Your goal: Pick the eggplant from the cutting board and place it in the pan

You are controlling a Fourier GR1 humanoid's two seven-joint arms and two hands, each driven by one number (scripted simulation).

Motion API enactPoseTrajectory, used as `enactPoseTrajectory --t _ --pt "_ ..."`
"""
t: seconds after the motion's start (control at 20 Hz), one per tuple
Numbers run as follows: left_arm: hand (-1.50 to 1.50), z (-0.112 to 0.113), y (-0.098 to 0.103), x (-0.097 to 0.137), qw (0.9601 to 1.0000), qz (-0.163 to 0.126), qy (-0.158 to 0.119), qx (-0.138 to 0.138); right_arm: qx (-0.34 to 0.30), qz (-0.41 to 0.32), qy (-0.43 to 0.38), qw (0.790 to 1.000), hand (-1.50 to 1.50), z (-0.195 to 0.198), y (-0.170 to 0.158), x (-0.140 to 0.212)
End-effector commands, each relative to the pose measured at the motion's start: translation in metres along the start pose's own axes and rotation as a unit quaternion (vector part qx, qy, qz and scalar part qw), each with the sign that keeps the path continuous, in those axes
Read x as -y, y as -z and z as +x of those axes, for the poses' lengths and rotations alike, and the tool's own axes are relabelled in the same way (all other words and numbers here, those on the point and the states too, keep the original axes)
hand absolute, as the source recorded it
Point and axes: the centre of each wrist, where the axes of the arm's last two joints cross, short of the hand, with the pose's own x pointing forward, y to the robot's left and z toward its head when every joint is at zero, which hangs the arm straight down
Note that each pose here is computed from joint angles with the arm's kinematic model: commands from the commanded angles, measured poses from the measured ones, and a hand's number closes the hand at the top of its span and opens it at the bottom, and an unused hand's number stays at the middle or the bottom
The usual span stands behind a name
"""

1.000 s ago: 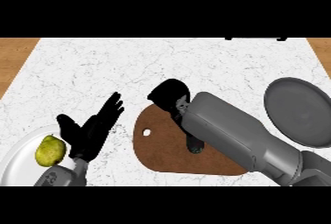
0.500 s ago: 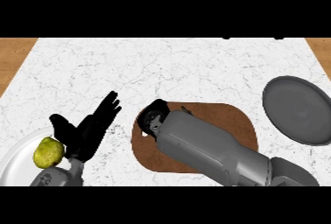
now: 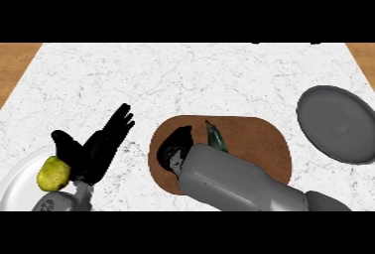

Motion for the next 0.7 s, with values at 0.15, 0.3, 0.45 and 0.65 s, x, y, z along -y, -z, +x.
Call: enactPoseTrajectory --t 0.15,0.3,0.45,0.65 --pt "0.00 -0.012 -0.003 0.000 1.0000 0.009 -0.001 0.003 -0.078 -0.003 -0.062 0.995 -1.50 0.000 0.010 -0.030" --pt "0.00 -0.001 -0.006 -0.003 1.0000 0.001 0.000 -0.009 -0.067 0.002 -0.046 0.997 -1.50 -0.015 0.000 -0.003" --pt "0.00 0.004 0.002 0.008 1.0000 -0.005 0.007 0.004 -0.074 0.002 -0.045 0.996 -1.50 -0.027 0.023 -0.016" --pt "0.00 0.009 -0.003 -0.006 1.0000 -0.003 -0.004 0.000 -0.074 -0.004 -0.046 0.996 -1.50 -0.036 0.023 -0.026"
